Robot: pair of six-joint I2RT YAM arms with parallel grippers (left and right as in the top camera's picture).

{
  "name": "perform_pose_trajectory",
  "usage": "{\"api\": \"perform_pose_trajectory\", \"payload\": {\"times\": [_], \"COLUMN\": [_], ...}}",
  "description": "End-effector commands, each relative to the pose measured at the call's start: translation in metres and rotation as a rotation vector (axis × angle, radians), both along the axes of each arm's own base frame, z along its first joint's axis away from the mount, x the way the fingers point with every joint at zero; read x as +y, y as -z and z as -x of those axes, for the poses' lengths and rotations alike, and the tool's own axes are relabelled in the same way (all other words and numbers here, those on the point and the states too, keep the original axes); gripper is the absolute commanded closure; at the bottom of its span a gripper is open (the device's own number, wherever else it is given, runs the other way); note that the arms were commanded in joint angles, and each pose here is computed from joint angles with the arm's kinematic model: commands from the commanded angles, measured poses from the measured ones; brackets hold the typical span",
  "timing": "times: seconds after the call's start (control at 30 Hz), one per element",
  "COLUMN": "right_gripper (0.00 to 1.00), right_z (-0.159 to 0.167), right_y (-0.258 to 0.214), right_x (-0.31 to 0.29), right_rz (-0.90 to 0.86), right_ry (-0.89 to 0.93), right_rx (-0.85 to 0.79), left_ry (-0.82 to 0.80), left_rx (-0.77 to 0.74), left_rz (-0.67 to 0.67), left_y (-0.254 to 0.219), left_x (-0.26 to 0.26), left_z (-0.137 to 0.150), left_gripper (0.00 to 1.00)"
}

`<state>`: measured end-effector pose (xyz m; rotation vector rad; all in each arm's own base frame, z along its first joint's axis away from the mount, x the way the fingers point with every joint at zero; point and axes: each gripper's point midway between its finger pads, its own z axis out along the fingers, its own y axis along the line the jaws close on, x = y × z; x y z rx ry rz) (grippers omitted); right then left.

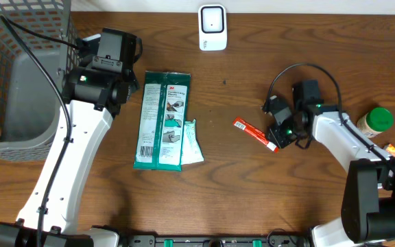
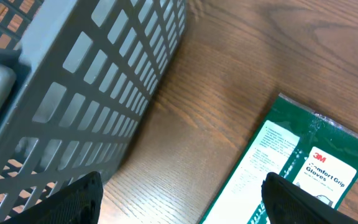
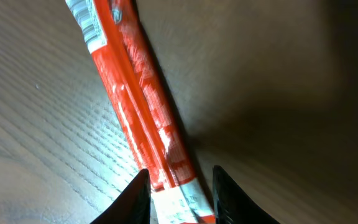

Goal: Scan the item barcode

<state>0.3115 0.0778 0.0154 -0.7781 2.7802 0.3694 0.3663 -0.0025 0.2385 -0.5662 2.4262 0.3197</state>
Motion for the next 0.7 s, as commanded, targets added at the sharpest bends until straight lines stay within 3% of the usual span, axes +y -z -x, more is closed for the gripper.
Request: {"api": "perform_pose_trajectory", "payload": {"times": [0.0,0.17,0.37,0.6,0.67], "right_gripper": [0.72,0.72,0.81,0.79,0.86], "right_z": [0.017,0.031,0.032,0.032,0.032], "right_y": [0.014,0.030,0.035,0.035,0.035], "right_x": [0.010,0.011,0.011,0.011,0.011], "right_rz": [-0.031,-0.029,-0.034,-0.037,-0.039], "right_ry": [-0.021,-0.030,-0.002,0.018,0.030], "right_rx": [0.037,0.047,0.042,0.049,0.054], "left_ry": [0.001,0.002,0.001,0.001,0.001], "left_rx": [0.013,0.013,0.013,0.013,0.013], "left_rz": [-0.021,-0.021,-0.021,-0.021,-0.021], "left_y": [0.002,0.002,0.002,0.002,0.002], "left_x": [0.003,0.003,0.003,0.003,0.003], "left_z": [0.001,0.001,0.001,0.001,0.001], "left_gripper": [0.18,0.18,0.18,0.18,0.18]}}
